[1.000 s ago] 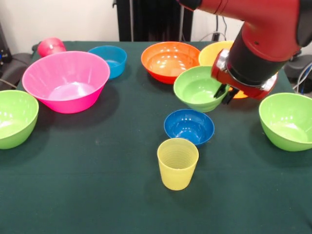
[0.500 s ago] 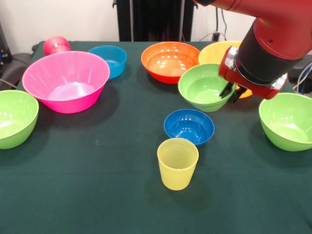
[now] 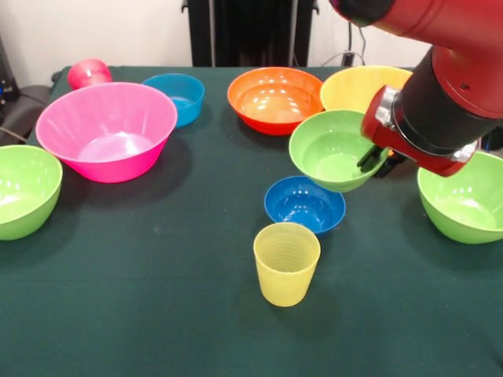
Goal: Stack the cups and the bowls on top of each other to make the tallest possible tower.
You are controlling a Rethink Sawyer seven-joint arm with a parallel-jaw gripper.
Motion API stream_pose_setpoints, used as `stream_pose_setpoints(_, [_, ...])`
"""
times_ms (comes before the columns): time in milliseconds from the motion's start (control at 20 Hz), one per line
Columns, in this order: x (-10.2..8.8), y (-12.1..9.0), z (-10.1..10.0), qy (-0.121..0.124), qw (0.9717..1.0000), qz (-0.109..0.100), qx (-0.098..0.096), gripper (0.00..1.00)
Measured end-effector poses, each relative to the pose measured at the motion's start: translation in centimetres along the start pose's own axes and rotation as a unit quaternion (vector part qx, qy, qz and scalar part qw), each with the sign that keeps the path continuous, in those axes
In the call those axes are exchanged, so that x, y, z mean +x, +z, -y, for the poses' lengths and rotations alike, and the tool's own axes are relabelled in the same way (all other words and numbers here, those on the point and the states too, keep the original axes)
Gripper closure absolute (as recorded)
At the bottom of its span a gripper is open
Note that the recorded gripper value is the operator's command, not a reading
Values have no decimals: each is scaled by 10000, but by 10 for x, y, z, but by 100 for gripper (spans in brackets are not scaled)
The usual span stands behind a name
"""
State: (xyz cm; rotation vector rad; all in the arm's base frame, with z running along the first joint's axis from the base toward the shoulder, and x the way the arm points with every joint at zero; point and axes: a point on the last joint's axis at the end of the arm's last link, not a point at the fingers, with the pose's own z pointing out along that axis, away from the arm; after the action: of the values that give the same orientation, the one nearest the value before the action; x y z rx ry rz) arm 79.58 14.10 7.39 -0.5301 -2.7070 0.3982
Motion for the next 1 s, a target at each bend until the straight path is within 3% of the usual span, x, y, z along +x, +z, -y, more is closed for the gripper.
stream_pose_setpoints(300, [-1, -5, -15, -113, 9999, 44, 52, 100])
stream_pose_setpoints(550, [-13, -7, -30, -206, 9995, 242, -27, 100])
stream_pose_setpoints(800, [-29, 1, -27, -189, 9995, 251, -84, 100])
stream_pose_setpoints(1000, [-47, 17, -16, -92, 9998, 131, -81, 100])
